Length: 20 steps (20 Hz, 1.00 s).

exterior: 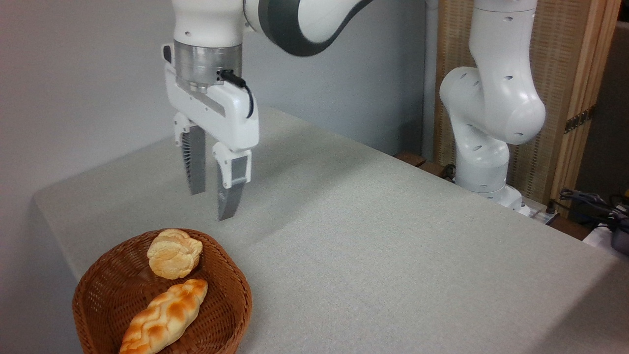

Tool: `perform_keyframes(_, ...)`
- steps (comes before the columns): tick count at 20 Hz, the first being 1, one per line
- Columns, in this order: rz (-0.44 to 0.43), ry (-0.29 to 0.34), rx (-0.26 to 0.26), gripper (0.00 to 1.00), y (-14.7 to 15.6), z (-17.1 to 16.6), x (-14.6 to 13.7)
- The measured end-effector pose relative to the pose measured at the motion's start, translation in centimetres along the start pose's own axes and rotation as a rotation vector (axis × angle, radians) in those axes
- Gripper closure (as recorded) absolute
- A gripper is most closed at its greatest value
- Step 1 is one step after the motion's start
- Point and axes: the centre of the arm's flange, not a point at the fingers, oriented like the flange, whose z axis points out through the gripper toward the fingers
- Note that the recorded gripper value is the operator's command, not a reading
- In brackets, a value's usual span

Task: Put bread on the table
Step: 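Lower the open gripper down around the round bun in the basket, then close the gripper on the round bun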

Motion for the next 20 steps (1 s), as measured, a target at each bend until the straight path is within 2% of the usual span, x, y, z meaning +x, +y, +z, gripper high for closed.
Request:
perform_keyframes(3,0.011,0.046,0.034,0.0,0.1,1.9,1.3)
perform_keyframes(6,0.035,0.068,0.034,0.0,1.4,4.7,3.2)
perform_keyframes(12,0.082,0.071,0.026,0.0,3.7,8.8,5.4)
perform_keyframes(20,0.092,0.041,0.016,0.0,3.5,11.3,5.2)
